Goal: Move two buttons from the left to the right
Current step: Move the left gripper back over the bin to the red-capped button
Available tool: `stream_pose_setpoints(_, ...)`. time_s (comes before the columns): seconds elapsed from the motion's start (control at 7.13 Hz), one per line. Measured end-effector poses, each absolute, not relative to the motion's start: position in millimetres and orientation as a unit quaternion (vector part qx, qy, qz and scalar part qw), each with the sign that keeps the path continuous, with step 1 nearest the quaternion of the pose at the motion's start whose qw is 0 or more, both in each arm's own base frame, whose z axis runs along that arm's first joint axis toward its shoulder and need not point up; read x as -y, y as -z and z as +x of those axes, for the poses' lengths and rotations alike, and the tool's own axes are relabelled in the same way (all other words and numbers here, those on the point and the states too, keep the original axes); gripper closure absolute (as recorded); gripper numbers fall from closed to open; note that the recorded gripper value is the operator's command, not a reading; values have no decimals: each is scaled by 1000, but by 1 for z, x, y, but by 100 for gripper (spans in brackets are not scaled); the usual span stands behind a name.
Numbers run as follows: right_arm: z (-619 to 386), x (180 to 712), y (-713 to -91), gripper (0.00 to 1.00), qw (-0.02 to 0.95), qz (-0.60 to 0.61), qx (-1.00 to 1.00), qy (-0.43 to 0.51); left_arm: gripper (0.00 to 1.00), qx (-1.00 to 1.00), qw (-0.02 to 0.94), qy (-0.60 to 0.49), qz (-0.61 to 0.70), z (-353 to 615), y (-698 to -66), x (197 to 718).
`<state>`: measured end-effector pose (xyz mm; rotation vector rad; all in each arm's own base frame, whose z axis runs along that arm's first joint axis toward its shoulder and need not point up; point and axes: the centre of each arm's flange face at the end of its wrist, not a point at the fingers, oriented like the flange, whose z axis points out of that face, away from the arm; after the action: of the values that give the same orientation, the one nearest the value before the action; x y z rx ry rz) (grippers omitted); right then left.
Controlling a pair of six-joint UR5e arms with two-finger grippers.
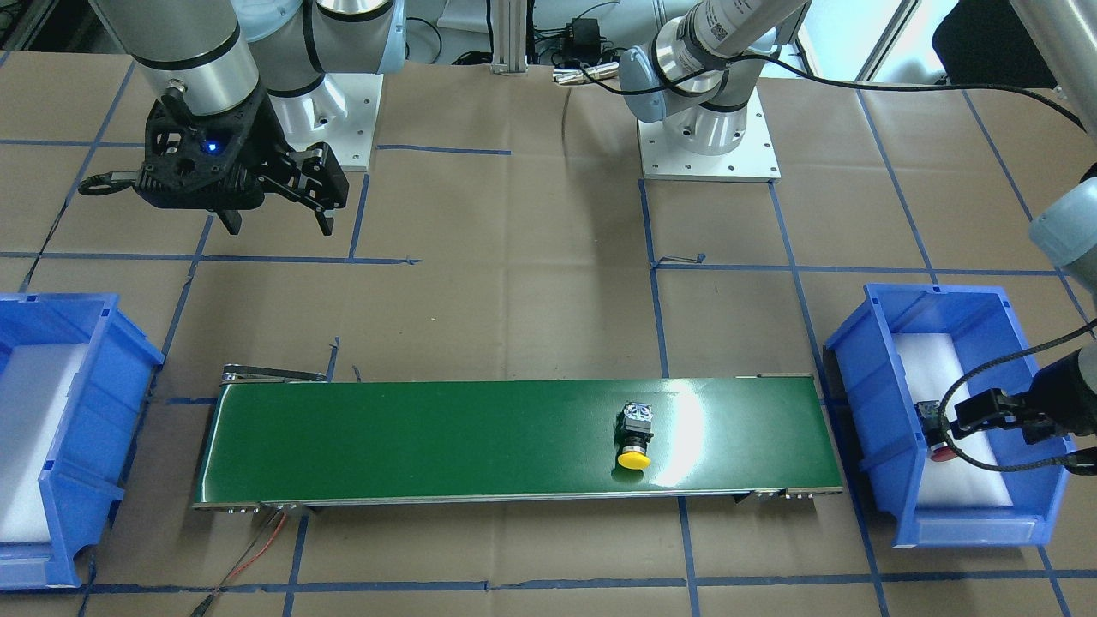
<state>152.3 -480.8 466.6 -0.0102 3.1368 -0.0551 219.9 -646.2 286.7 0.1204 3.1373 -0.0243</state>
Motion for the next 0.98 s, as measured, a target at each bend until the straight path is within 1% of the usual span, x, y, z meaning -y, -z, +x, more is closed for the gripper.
stream_pose_setpoints(0.42, 152, 481, -467, 0, 2, -5, -1000, 18, 0, -999, 4, 15, 38, 217, -236, 642)
stream_pose_setpoints(0.7, 152, 481, -467, 0, 2, -5, -1000, 18, 0, -999, 0, 5, 35, 215, -215, 636)
stream_pose_setpoints(0.84, 152, 481, -467, 0, 2, -6, -1000, 18, 6, -1000, 0, 1, 31, 214, -212, 632)
stream_pose_setpoints(0.98, 152, 481, -467, 0, 2, -6, -1000, 19, 32, -1000, 0, 0, 24, 214, -212, 631)
